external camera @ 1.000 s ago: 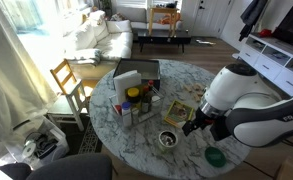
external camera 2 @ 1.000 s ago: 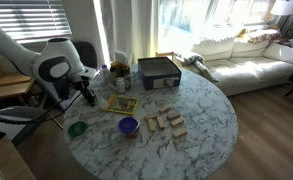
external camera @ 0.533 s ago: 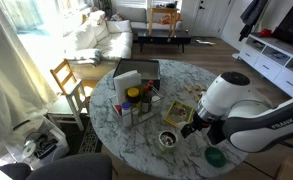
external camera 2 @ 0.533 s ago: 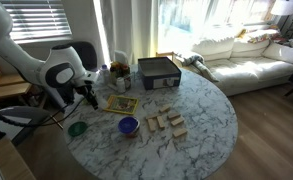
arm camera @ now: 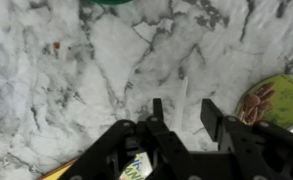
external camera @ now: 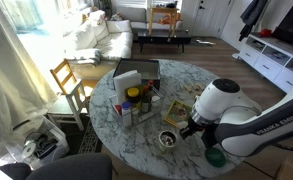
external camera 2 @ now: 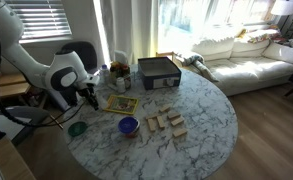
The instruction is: Scoop up the contents in the can and put the scoop on the table
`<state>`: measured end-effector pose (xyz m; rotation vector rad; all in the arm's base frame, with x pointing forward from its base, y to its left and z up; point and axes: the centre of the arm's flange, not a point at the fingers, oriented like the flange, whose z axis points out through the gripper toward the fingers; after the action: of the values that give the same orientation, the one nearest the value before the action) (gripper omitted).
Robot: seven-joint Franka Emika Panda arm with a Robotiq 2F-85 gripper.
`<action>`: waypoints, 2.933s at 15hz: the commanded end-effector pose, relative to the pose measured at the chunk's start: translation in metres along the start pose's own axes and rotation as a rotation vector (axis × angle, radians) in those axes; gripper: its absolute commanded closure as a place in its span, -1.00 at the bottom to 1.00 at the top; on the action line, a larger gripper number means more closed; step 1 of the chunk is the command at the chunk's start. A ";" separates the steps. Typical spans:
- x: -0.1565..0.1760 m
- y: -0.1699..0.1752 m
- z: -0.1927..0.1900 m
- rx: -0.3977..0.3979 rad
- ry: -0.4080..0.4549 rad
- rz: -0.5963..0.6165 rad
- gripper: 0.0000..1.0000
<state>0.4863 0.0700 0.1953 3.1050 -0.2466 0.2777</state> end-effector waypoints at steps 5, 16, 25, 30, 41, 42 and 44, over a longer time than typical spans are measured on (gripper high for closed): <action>0.007 0.000 0.022 -0.012 0.043 0.021 0.21; 0.002 0.008 -0.035 -0.084 -0.008 -0.051 0.96; -0.035 -0.080 -0.114 -0.166 -0.126 -0.533 0.96; -0.026 -0.076 -0.102 -0.154 -0.101 -0.448 0.85; -0.004 -0.109 -0.074 -0.208 -0.204 -0.649 0.96; 0.000 -0.110 -0.070 -0.229 -0.218 -0.659 0.96; 0.013 -0.116 -0.066 -0.258 -0.230 -0.678 0.96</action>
<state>0.4789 0.1769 0.2709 2.8126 0.6490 -0.0626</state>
